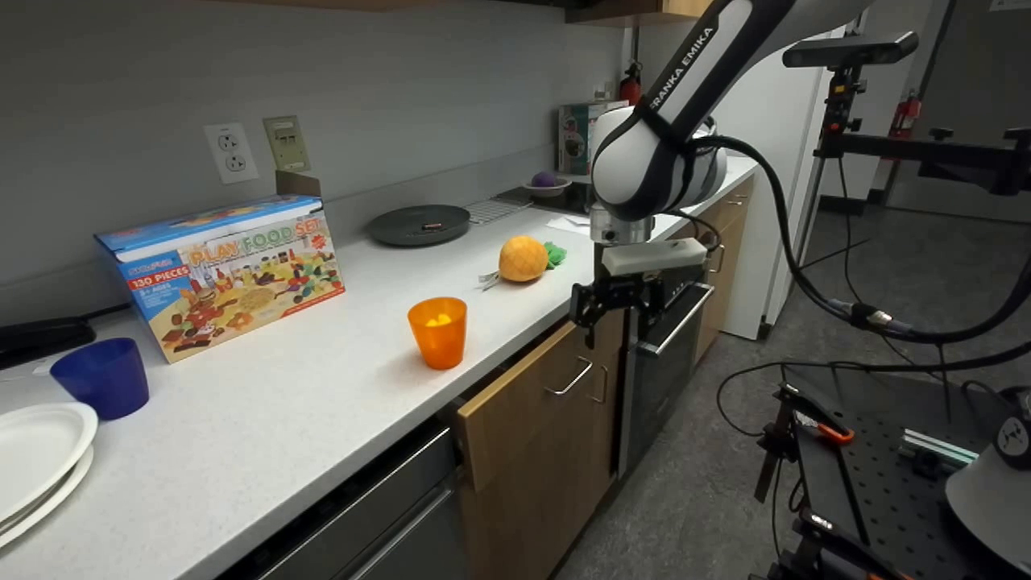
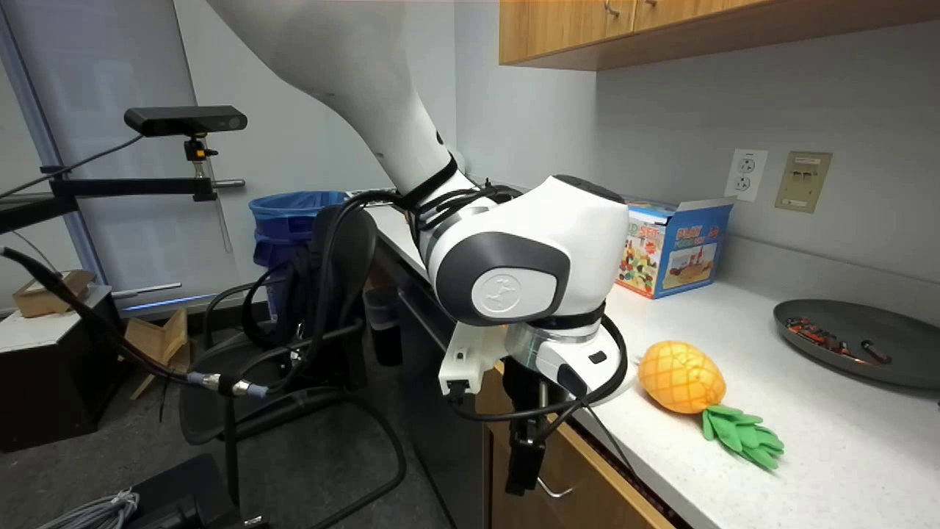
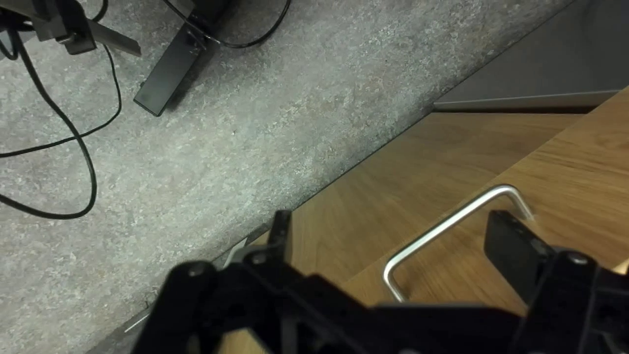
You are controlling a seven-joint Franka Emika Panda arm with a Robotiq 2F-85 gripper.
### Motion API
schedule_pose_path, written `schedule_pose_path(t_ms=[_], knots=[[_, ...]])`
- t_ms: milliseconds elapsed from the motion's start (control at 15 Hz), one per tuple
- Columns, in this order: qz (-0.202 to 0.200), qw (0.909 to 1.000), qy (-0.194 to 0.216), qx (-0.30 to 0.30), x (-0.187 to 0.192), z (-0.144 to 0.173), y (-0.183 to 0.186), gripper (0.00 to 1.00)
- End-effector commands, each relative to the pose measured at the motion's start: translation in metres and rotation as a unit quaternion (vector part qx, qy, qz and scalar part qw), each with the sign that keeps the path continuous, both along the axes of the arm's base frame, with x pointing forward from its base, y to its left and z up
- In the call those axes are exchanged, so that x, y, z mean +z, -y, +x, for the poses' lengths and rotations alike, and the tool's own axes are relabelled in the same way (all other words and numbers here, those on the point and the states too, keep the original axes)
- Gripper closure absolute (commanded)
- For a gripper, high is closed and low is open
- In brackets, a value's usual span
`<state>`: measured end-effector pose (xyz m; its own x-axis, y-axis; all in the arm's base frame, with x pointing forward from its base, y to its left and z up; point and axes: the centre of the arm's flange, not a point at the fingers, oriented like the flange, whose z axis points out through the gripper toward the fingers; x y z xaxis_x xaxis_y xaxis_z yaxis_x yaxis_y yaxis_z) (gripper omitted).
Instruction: Open the drawer and put the pineapple plushie in it.
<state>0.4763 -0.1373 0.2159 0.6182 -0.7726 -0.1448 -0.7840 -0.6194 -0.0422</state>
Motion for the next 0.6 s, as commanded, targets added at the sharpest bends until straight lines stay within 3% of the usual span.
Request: schedule_pose_path(t_ms=[0, 533], knots=[[-0.001, 0.9996, 0.002, -0.028, -0.031, -0.009, -0.008, 0.00], [-0.029, 0.9920, 0.043, -0.115, -0.083, -0.030, -0.007, 0.00]])
